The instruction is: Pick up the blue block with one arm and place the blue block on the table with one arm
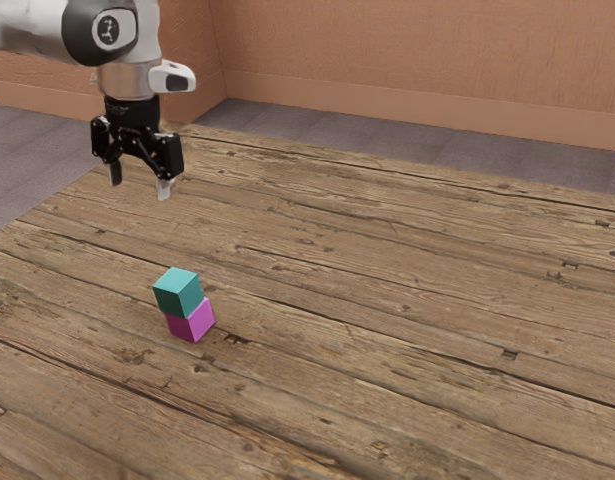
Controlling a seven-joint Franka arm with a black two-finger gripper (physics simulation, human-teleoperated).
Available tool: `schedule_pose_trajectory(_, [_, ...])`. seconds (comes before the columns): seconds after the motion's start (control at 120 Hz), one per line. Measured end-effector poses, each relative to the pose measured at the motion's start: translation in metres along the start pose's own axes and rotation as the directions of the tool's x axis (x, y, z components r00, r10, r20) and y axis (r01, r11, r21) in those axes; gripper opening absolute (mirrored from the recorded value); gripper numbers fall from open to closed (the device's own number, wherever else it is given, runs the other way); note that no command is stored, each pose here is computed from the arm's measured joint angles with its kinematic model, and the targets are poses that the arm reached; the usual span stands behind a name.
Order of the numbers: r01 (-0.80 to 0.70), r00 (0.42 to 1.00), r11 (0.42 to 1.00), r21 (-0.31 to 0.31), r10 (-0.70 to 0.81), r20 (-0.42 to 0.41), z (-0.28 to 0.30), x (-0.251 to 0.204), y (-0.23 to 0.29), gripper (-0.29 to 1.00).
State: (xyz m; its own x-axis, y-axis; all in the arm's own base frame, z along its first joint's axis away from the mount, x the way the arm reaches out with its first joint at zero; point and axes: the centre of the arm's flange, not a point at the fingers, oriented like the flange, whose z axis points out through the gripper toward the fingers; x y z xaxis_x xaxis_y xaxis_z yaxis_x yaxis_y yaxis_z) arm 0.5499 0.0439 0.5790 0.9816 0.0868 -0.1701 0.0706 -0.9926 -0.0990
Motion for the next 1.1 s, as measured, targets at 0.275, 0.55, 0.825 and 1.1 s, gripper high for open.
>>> schedule_pose_trajectory(0.275, [0.108, 0.994, 0.994, -0.005, -0.107, 0.024, 0.091, 0.012, -0.088, 0.70])
schedule_pose_trajectory(0.55, [-0.016, 1.000, 1.000, 0.012, 0.016, -0.011, 0.144, 0.048, -0.036, 0.70])
schedule_pose_trajectory(0.825, [-0.042, 0.999, 0.999, 0.014, 0.042, -0.011, 0.186, 0.070, -0.032, 0.70])
schedule_pose_trajectory(1.1, [-0.082, 0.996, 0.996, 0.016, 0.082, -0.026, 0.201, 0.089, -0.013, 0.70])
